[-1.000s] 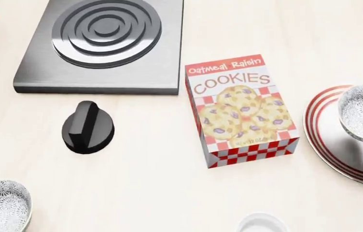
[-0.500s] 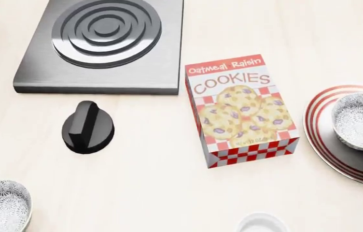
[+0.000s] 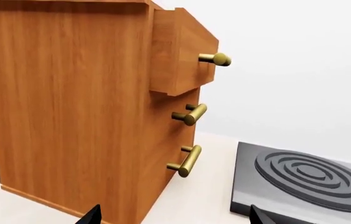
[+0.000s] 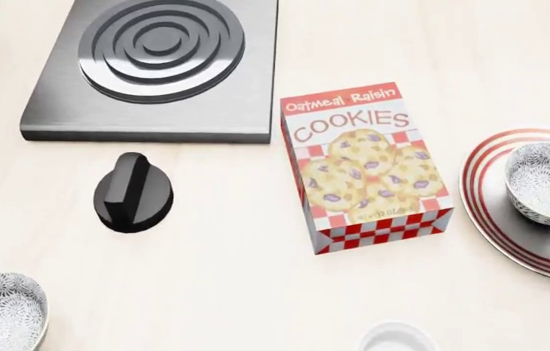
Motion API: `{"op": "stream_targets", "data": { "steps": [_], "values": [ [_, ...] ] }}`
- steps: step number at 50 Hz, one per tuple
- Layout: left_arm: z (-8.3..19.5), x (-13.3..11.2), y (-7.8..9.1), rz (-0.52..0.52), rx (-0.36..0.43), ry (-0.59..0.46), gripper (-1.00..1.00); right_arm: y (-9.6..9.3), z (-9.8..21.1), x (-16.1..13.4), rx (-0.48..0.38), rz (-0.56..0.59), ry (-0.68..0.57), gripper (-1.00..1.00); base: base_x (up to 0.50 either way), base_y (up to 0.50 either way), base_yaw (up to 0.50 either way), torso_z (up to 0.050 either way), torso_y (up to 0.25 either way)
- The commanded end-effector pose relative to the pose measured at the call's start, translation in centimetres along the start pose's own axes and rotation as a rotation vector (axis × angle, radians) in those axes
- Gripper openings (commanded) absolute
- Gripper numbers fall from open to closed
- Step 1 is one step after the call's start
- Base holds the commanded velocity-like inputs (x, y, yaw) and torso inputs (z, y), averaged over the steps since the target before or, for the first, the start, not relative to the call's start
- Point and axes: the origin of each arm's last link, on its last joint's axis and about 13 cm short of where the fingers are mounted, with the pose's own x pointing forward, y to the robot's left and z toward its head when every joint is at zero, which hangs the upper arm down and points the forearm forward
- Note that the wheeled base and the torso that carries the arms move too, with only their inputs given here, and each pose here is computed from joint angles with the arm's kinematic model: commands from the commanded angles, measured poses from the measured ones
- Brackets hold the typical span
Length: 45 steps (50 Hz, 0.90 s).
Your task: Pick the akita bowl from table center and place it on the plate.
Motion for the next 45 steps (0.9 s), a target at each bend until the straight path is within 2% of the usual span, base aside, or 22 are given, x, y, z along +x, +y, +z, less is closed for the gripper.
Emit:
{"op": "stream_targets", "data": {
  "steps": [1, 4, 8, 19, 25, 30, 45],
  "values": [
    [0.2, 0.1, 0.0, 0.000, -0.001, -0.005, 1.00, 1.4, 1.2, -1.4, -0.021, 0.083, -0.233, 1.00, 0.00, 0.00, 0.00, 0.000, 0.000],
    [0.2, 0.1, -0.1, -0.002, -0.001, -0.006, 1.00, 1.8, 1.5, -2.0, -0.029, 0.121, -0.260, 1.00, 0.00, 0.00, 0.00, 0.000, 0.000],
    [0.2, 0.0, -0.2, -0.008, -0.001, -0.006, 1.00, 2.2, 1.5, -2.9, -0.108, 0.166, -0.293, 1.00, 0.00, 0.00, 0.00, 0.000, 0.000],
    [0.3, 0.0, -0.5, -0.023, -0.001, -0.005, 1.00, 2.3, 2.1, -6.6, -0.141, 0.270, -0.354, 1.00, 0.00, 0.00, 0.00, 0.000, 0.000],
    [0.3, 0.0, -0.6, -0.026, -0.001, -0.006, 1.00, 2.0, 1.7, -8.3, -0.157, 0.320, -0.335, 1.00, 0.00, 0.00, 0.00, 0.000, 0.000],
    [0.4, 0.0, -0.6, -0.028, -0.001, -0.009, 1.00, 2.2, 1.7, -10.1, -0.208, 0.370, -0.361, 1.00, 0.00, 0.00, 0.00, 0.000, 0.000],
    [0.5, 0.0, -0.8, -0.038, 0.000, -0.011, 1.00, 1.7, 0.9, -15.7, -0.257, 0.511, -0.294, 1.00, 0.00, 0.00, 0.00, 0.000, 0.000]
  ]
}}
